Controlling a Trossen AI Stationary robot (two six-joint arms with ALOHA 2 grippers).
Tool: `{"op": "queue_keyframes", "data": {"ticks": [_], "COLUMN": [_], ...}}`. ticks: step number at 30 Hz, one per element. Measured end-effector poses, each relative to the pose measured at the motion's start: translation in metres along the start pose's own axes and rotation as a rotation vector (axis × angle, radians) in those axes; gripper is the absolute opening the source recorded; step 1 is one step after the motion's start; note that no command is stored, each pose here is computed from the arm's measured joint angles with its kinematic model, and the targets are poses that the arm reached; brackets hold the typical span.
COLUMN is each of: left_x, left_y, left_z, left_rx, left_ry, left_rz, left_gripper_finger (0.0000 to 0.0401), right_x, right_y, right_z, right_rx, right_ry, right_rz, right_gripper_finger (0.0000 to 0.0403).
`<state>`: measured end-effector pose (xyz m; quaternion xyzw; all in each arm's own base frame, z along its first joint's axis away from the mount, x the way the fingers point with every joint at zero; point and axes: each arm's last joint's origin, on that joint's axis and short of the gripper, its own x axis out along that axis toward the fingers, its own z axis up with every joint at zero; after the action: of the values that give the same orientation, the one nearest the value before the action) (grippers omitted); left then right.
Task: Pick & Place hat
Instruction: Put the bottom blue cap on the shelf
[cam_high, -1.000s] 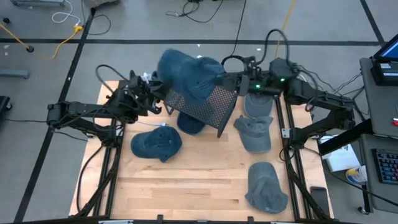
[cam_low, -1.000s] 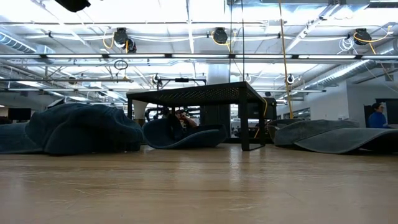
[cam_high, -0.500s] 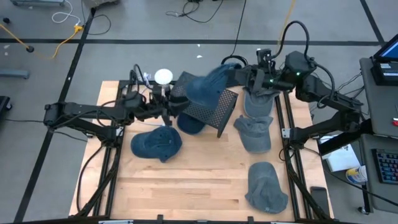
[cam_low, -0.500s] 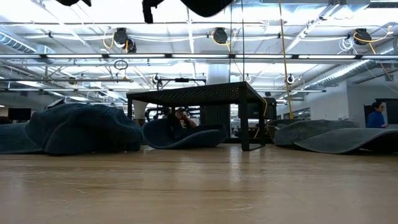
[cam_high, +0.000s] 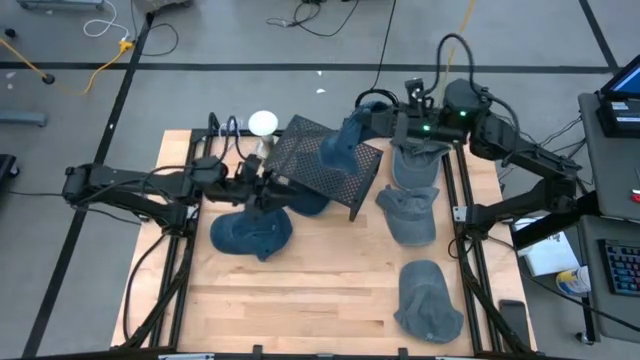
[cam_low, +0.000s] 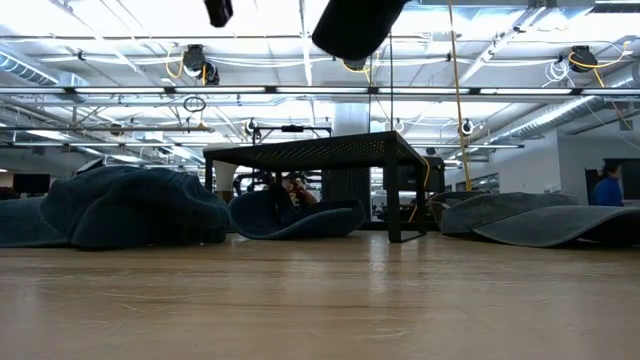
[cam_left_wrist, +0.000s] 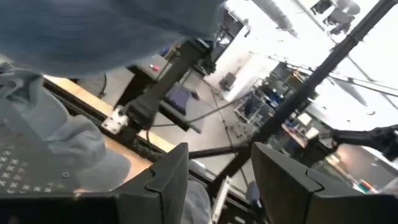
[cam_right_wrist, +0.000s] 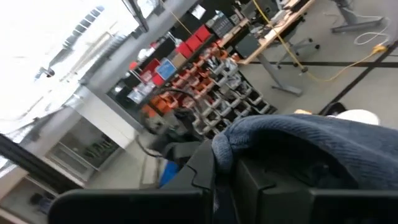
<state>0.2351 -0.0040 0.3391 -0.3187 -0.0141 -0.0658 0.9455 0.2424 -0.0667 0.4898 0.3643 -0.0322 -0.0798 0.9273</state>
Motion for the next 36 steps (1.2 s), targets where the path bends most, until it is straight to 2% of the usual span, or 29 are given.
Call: {"op": "queue_keyframes", "data": {"ticks": [5,12,26,36], "left_x": [-0.016,-0.035,-0.062,-0.069], "left_y": [-0.010,-0.022,-0.034,-0.037], "left_z": [0.006,0.012,0.022,0.025], "left_rx": [0.002,0.006,0.014,0.017], "left_ry": [-0.005,-0.010,-0.048,-0.059], "left_rz": [-0.013,-0.072,-0.123,-0.146], "left_gripper_finger": [0.0182,0.0182,0.0182,0.0182], "right_x": [0.024,0.069,0.140,0.170], "right_y": [-0.016,-0.043,-0.079,-0.102], "right_z": [-0.002,-0.001,0.015,0.008], "right_rx": [-0.048,-0.064,-0.223,-0.331], "right_ry": [0.019,0.021,0.009,0.015], "right_rz": [-0.015,0.058,0.014,-0.001], "right_gripper_finger": [0.0017,0.0017,0.0017,0.0017]}}
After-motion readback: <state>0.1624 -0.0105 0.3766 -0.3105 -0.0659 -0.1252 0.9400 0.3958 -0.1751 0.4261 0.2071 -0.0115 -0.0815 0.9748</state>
